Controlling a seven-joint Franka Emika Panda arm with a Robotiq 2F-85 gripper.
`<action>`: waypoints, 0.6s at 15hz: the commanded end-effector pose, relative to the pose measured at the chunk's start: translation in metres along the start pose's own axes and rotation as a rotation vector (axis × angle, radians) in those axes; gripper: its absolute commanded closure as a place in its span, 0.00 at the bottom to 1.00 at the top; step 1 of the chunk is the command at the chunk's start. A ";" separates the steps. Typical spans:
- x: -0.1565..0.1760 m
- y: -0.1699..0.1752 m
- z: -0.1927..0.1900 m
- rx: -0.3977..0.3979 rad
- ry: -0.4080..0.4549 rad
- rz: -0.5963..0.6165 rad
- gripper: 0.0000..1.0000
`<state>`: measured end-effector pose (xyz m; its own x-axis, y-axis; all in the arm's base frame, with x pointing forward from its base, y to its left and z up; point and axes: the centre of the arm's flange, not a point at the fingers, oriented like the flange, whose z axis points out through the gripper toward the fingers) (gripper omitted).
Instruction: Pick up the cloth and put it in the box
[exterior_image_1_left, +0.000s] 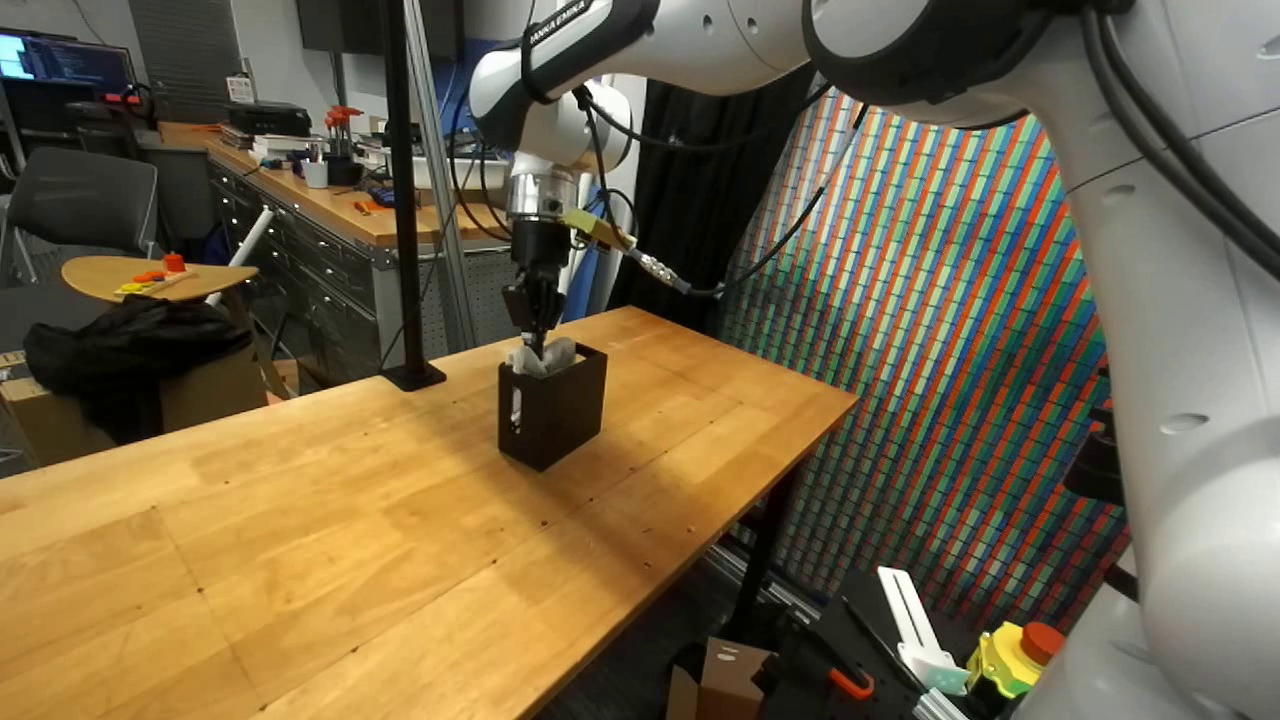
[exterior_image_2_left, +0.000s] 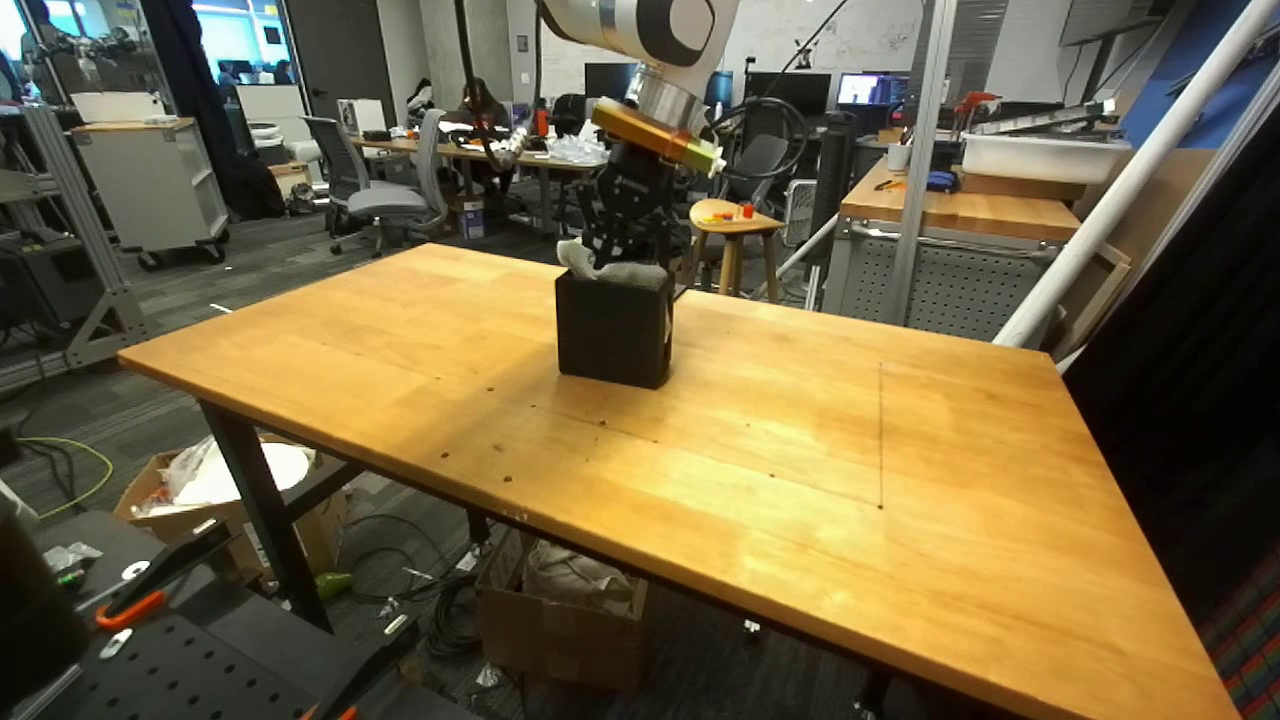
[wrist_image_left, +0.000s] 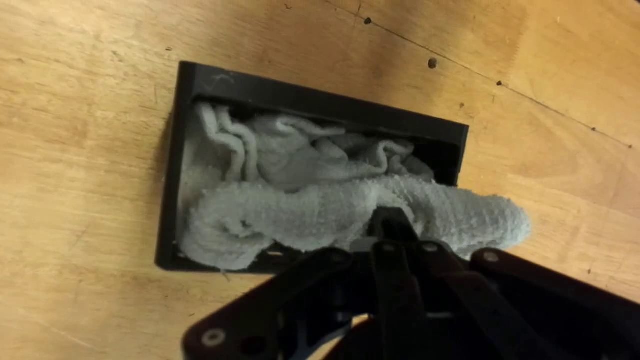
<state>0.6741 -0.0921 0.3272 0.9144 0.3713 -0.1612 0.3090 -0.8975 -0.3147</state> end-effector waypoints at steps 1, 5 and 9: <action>-0.018 -0.013 0.019 0.010 0.019 0.017 1.00; -0.021 -0.011 0.035 0.017 0.017 0.025 1.00; -0.018 -0.010 0.050 0.031 0.016 0.025 1.00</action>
<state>0.6536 -0.0862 0.2887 0.9170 0.3573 -0.1775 0.2877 -0.9005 -0.3260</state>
